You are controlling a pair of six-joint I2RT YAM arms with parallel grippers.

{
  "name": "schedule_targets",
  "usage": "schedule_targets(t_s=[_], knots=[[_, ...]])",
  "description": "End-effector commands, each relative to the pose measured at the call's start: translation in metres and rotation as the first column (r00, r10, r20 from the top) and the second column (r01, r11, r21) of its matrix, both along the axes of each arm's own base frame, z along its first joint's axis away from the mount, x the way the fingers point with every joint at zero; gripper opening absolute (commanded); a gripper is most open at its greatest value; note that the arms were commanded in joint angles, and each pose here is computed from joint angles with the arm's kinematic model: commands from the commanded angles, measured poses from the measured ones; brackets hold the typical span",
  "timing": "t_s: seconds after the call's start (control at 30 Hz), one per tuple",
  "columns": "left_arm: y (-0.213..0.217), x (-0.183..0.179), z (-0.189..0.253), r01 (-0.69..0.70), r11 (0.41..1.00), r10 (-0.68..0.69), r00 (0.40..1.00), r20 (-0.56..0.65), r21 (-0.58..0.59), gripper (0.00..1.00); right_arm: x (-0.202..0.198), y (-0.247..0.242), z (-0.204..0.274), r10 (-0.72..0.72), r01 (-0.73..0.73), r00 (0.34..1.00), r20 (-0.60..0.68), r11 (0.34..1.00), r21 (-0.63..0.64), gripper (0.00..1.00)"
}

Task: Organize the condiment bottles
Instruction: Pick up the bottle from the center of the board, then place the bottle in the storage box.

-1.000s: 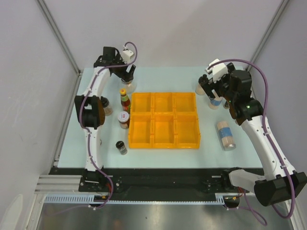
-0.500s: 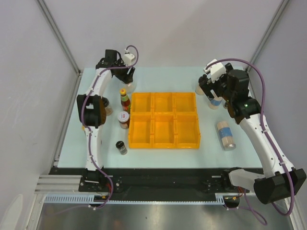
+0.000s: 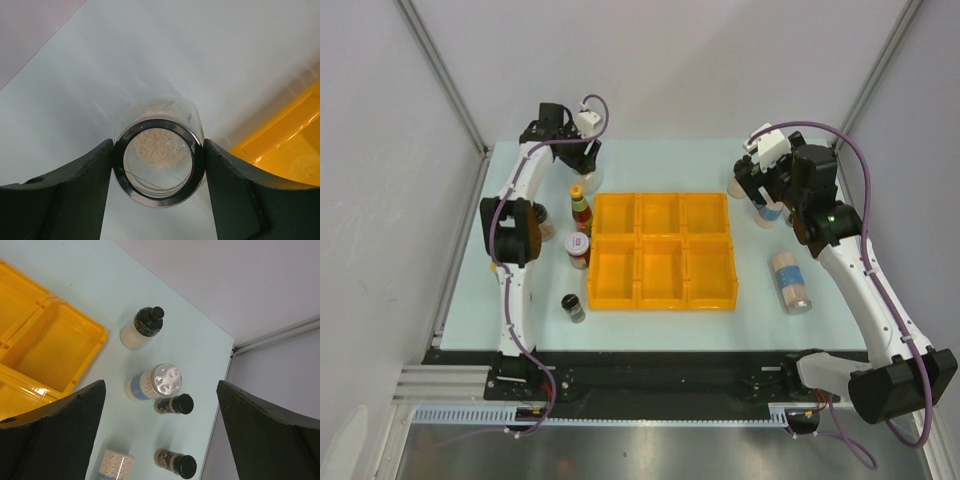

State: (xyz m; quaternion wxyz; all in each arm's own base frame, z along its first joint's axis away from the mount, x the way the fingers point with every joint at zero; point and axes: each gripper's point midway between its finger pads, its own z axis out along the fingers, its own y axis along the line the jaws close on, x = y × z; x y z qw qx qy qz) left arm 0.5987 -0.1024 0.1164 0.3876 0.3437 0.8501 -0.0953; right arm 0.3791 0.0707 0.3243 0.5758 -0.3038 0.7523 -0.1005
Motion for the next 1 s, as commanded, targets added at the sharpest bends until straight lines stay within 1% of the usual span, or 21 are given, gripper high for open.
schedule_targets(t_s=[0.0,0.13,0.2,0.4,0.6,0.7,0.87,0.97], knots=[[-0.003,0.022,0.068,0.008,1.000,-0.002,0.982,0.189,-0.028,0.00,0.001,-0.001,0.012,-0.012,0.012,0.999,0.032,1.000,-0.006,1.00],[-0.015,0.026,0.112,0.012,0.998,0.008,0.957,0.291,-0.066,0.00,0.002,-0.002,0.011,-0.014,0.014,0.999,0.031,1.000,-0.010,1.00],[-0.024,0.027,0.127,0.021,0.997,0.005,0.944,0.331,-0.075,0.00,0.002,-0.002,0.011,-0.014,0.014,0.999,0.030,1.000,-0.011,1.00],[-0.052,0.017,0.174,0.072,0.992,-0.024,0.908,0.418,-0.099,0.00,0.002,-0.002,0.011,-0.016,0.017,0.999,0.032,1.000,-0.013,1.00],[-0.077,0.005,0.208,0.099,0.986,-0.025,0.883,0.468,-0.134,0.00,0.003,-0.003,0.008,-0.018,0.019,0.999,0.028,1.000,-0.018,1.00],[-0.083,0.001,0.224,0.086,0.986,-0.004,0.874,0.487,-0.146,0.01,0.003,-0.002,0.008,-0.016,0.017,0.999,0.027,1.000,-0.021,1.00],[-0.088,-0.011,0.249,0.004,0.990,0.069,0.858,0.509,-0.140,0.00,0.004,-0.002,0.007,-0.020,0.021,0.999,0.028,0.999,-0.028,1.00],[-0.094,-0.026,0.252,-0.019,0.989,0.087,0.873,0.480,-0.144,0.00,0.004,-0.001,0.005,-0.020,0.021,0.999,0.026,0.999,-0.035,1.00]])
